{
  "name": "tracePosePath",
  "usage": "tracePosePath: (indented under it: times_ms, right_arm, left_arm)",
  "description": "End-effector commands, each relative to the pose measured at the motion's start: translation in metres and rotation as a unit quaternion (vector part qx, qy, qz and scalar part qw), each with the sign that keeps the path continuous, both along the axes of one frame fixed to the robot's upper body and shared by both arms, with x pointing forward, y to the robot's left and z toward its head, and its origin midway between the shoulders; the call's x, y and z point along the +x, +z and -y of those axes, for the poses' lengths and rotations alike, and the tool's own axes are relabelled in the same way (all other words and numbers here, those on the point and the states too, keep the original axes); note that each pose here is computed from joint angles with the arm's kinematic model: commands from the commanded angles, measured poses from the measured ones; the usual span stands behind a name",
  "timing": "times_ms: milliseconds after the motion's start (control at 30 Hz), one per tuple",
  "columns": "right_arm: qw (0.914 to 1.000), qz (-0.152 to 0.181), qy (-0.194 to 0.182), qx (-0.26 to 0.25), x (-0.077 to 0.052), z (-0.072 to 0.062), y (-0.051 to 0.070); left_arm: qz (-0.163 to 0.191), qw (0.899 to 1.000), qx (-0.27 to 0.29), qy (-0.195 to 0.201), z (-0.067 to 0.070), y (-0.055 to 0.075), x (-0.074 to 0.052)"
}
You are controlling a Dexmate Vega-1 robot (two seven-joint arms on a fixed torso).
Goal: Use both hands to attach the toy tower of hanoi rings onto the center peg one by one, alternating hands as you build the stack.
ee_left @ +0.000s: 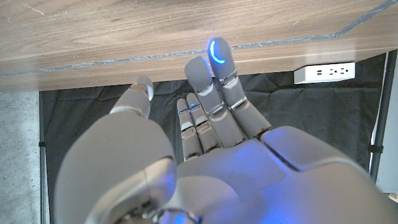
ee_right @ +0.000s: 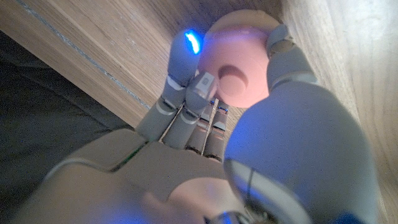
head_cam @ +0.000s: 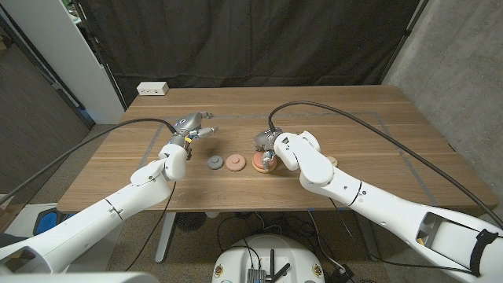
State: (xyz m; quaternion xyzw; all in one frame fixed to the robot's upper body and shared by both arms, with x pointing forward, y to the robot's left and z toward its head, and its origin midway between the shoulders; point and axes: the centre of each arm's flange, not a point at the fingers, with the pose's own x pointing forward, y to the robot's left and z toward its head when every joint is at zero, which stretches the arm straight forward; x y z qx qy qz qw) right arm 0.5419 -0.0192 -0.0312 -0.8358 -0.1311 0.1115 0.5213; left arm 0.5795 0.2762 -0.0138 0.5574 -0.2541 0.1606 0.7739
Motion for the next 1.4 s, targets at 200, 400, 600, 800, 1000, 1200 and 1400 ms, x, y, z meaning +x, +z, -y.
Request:
tracePosePath:
  times_ms: [200, 400, 600, 800, 1000, 1200, 1400]
  right_arm:
    - [0.9999, -0.01, -0.007, -0.004, 0.0, 0.004, 0.0]
    - [0.9999, -0.017, 0.001, 0.003, -0.001, 0.007, 0.002]
    - [0.9999, -0.015, -0.001, 0.001, -0.002, 0.008, 0.003]
    - [0.9999, -0.014, -0.004, -0.001, -0.002, 0.009, 0.007]
    - [0.9998, -0.017, -0.004, 0.004, -0.002, 0.011, 0.009]
    - [0.9999, -0.011, -0.004, 0.008, -0.002, 0.014, 0.011]
    - [0.9999, -0.009, -0.006, 0.007, -0.004, 0.017, 0.013]
  left_arm:
    - [0.002, 1.0, 0.0, -0.003, 0.001, 0.001, 0.001]
    - [0.003, 1.0, -0.001, -0.003, 0.001, 0.002, 0.001]
    - [0.005, 1.0, 0.001, -0.004, 0.002, 0.004, 0.001]
    - [0.004, 1.0, 0.003, -0.005, 0.002, 0.005, 0.002]
    - [0.004, 1.0, 0.004, -0.007, 0.004, 0.006, 0.004]
    - [0.002, 1.0, 0.002, -0.007, 0.004, 0.007, 0.006]
    - [0.003, 1.0, 0.002, -0.008, 0.005, 0.007, 0.008]
